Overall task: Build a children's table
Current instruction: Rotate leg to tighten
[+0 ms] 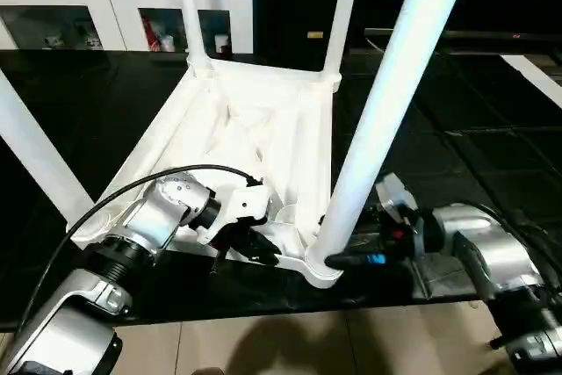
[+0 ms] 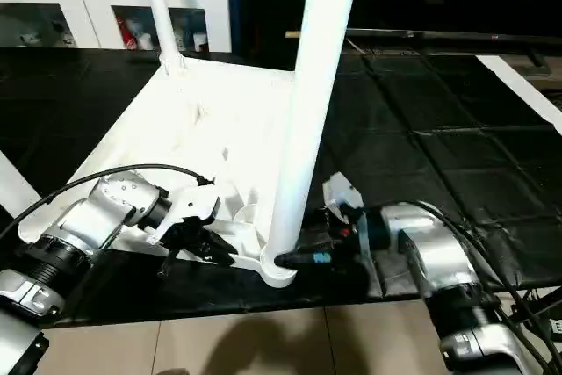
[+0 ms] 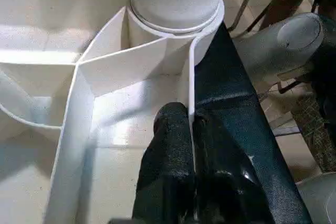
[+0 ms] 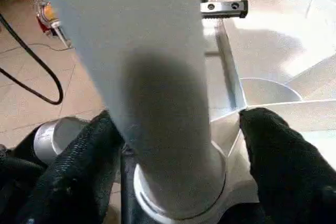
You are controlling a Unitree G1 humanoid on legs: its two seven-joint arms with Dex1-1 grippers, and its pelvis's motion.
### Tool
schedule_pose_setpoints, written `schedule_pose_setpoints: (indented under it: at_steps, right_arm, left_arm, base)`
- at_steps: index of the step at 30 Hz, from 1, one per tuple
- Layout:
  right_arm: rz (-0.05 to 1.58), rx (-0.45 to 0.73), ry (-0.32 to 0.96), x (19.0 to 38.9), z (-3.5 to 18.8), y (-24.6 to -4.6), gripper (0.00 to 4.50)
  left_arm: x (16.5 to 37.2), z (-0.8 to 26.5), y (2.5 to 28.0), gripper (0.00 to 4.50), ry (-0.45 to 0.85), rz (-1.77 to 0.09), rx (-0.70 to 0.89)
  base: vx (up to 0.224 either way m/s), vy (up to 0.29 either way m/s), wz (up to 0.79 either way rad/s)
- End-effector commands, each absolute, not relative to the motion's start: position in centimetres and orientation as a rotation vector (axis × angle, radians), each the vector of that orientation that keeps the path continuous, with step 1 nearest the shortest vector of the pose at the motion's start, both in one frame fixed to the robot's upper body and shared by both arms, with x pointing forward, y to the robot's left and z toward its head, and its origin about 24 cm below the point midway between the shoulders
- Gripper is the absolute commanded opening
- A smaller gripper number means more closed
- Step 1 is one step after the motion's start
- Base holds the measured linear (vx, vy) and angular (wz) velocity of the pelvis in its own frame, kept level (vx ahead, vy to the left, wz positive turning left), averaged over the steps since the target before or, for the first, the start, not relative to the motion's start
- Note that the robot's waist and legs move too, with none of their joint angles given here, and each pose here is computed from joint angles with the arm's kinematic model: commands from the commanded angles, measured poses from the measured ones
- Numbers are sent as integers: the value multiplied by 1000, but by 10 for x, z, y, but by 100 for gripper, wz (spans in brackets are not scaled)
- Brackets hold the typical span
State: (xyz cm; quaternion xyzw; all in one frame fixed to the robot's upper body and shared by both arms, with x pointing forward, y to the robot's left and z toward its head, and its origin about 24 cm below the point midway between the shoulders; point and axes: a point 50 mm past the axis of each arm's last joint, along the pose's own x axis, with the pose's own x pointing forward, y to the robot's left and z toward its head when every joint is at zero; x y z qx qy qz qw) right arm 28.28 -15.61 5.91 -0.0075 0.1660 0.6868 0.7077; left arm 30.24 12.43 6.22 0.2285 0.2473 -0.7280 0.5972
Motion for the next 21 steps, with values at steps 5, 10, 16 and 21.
schedule_pose_setpoints:
  at_steps: [5, 10, 16, 21]
  right_arm:
    - [1556, -17, 367, 287, 62, -152, 302]
    - [1566, -9, 370, 288, 61, -150, 248]
    - [1575, 1, 369, 288, 60, -148, 214]
    - [1584, 15, 368, 285, 58, -145, 209]
  left_arm:
    - [295, 61, 114, 0, 574, -1794, 565]
    - [295, 61, 115, 0, 574, -1791, 567]
    - [295, 60, 115, 0, 576, -1788, 569]
    - [295, 59, 115, 0, 578, -1781, 566]
  base:
    - [0, 0, 0]
    - [0, 0, 0]
    - [0, 0, 0]
    - [0, 0, 0]
